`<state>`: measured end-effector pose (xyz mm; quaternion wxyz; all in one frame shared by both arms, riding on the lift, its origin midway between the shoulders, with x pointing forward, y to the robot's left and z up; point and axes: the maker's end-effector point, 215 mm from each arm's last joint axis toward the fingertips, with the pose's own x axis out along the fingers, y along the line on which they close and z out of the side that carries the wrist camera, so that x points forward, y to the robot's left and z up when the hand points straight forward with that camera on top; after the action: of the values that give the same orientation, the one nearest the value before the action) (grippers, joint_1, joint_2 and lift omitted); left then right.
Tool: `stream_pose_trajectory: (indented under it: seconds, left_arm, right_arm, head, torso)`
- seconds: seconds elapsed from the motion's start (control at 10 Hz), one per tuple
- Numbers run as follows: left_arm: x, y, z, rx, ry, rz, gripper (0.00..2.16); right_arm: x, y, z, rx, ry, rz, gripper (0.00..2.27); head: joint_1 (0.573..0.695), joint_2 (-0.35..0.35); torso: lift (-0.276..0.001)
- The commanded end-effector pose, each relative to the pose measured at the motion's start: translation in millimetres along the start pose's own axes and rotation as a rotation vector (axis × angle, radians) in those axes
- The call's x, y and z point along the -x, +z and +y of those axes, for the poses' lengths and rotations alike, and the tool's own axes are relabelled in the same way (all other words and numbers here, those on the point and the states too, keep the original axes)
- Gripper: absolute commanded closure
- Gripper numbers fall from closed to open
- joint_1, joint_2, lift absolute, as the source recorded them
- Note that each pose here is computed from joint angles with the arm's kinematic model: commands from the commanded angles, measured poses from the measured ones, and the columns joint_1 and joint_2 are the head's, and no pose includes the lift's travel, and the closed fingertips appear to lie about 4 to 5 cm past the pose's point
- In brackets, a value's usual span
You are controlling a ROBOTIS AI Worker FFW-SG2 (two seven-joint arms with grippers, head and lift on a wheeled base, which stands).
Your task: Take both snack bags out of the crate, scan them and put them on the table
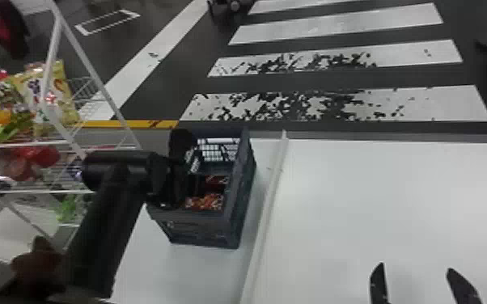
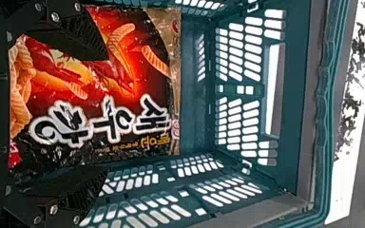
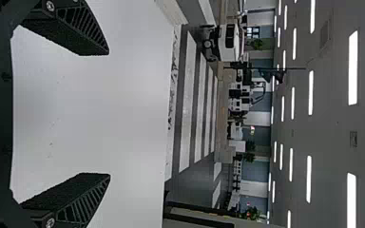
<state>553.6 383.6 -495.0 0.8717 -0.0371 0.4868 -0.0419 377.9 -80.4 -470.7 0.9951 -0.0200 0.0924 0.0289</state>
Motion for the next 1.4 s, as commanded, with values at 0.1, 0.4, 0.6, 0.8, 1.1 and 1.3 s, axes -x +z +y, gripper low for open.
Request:
stream_pose_trajectory:
  seconds: [0.1,0.4,0.6,0.8,1.1,1.3]
  left_arm:
    - [-3.6,-9.8,10.8,-0.008,0.026,0.023,0.20]
    - [-12.6,-22.9,11.4,-0.012,0.035,0.054,0.21]
    - [-18.9,-28.4,8.9,-0.020,0.024,0.073,0.45]
    - [-24.5,-17.7,11.0,-0.040,0.034,0.027,1.61]
    - [-24.2,-20.1,18.7,-0.063,0.062,0.036,2.14]
    - [-26.2,-20.7,15.9,-0.069,0.057,0.030,2.14]
  right_arm:
    - [0.2,-2.4,0.4,0.001,0.000,0.005,0.08]
    - [0.5,-4.2,0.8,0.000,0.002,0.009,0.08]
    - [0.6,-5.2,0.7,-0.002,0.002,0.011,0.08]
    - [0.5,-7.4,0.6,-0.004,0.009,0.016,0.08]
    - [-0.1,-10.7,-4.7,-0.017,0.000,0.022,0.08]
    - [-0.1,-11.7,-5.6,-0.017,-0.001,0.024,0.08]
  head:
    - [0.695,0.350]
    - [0.695,0.350]
    - [0.695,0.350]
    - [0.695,0.350]
    - [0.695,0.350]
    - [0.695,0.350]
  torso:
    - [-0.092]
    - [-0.092]
    - [-0.092]
    - [-0.092]
    - [-0.092]
    - [-0.092]
